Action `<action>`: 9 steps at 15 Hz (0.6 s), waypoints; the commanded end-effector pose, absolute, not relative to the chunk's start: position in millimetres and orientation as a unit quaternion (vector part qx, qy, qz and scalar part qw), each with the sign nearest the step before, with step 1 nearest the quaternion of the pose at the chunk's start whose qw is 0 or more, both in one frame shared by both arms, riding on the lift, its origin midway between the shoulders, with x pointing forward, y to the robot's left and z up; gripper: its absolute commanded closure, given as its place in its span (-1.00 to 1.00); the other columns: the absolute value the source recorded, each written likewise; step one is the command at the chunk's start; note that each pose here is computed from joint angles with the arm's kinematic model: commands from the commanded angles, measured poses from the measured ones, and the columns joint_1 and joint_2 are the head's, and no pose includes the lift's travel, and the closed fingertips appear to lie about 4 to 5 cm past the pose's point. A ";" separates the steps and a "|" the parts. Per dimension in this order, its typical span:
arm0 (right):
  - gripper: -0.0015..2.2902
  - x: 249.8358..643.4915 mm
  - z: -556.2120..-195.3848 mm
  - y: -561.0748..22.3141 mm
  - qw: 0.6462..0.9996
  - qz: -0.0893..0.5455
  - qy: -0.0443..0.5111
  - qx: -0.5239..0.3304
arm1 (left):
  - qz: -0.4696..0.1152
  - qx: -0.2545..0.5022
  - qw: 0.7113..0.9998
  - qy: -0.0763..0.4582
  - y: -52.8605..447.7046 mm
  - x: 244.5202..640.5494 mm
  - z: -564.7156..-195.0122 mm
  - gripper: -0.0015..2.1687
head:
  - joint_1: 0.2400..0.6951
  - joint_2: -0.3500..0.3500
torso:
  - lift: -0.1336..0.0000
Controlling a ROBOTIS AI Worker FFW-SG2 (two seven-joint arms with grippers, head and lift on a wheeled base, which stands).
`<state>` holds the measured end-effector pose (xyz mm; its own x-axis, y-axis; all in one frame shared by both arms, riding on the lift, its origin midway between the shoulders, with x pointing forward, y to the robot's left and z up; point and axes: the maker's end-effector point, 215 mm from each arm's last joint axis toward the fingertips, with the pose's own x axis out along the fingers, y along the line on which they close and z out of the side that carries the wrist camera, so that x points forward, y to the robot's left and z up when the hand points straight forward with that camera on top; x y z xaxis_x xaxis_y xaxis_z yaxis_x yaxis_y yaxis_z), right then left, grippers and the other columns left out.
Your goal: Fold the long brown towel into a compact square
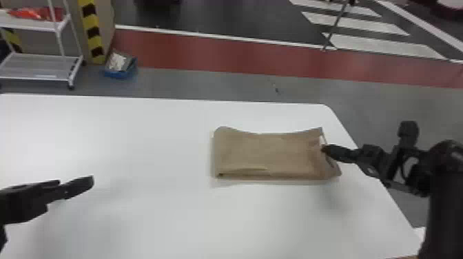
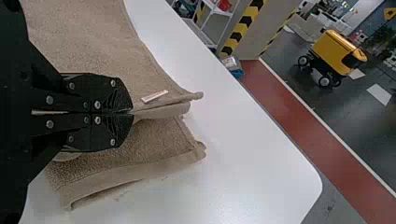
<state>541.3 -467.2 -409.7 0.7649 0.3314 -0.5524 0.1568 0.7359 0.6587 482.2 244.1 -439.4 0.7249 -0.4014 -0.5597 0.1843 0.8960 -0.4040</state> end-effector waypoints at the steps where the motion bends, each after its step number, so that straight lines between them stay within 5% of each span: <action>1: 0.03 535.1 -387.0 -496.8 0.870 0.036 0.323 0.371 | -0.157 -0.163 0.915 0.333 248.7 482.9 -438.8 -0.93 | 1.00 -0.67 | -0.80; 9: 0.03 533.5 -420.6 -493.4 0.872 0.027 0.337 0.355 | -0.157 -0.164 0.914 0.338 248.1 480.0 -443.9 -0.93 | 1.00 -0.77 | -0.80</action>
<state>532.8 -494.9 -419.6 0.7731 0.2858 -0.5663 0.1936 0.7438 0.6398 481.4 246.7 -442.7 0.7235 -0.3989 -0.5634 0.1785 0.8964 -0.4056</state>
